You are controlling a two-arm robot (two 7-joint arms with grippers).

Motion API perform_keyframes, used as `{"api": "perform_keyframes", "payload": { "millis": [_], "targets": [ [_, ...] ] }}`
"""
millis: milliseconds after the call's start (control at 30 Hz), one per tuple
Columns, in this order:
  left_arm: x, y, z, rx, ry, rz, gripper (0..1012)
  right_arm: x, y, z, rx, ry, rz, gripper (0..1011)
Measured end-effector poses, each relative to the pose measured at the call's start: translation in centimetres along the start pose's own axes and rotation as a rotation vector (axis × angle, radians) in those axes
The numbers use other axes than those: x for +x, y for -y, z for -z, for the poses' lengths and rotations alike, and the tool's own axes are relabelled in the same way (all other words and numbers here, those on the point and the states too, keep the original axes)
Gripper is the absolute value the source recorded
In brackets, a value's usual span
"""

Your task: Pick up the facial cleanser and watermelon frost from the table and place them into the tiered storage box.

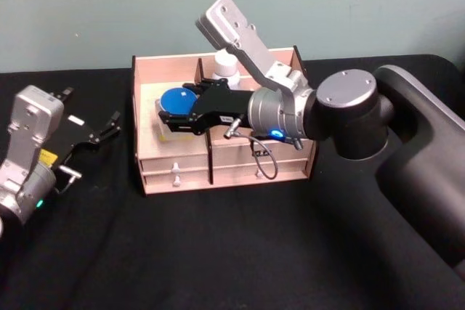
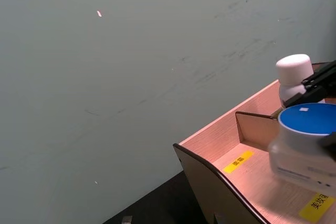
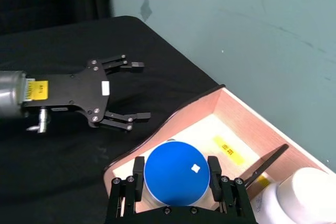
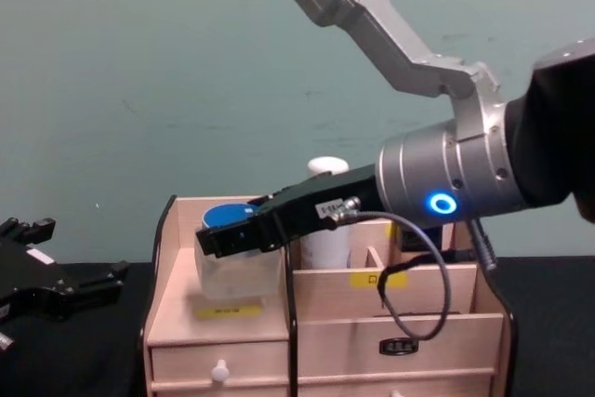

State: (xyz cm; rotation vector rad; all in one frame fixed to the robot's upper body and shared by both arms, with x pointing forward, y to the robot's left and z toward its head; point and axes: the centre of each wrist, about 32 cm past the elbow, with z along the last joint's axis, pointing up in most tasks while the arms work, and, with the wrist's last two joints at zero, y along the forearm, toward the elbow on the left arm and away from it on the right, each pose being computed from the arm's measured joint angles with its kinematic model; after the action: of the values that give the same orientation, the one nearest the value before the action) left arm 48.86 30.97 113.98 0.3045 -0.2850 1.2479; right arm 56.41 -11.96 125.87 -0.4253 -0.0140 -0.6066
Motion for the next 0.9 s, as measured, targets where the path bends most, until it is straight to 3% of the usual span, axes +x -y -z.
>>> {"api": "perform_keyframes", "payload": {
  "millis": [900],
  "targets": [
    [0.0,0.0,0.0,0.0,0.0,0.0,1010,0.0,-1.1,-0.1,-0.038,-0.012,0.036,730]
  ]
}}
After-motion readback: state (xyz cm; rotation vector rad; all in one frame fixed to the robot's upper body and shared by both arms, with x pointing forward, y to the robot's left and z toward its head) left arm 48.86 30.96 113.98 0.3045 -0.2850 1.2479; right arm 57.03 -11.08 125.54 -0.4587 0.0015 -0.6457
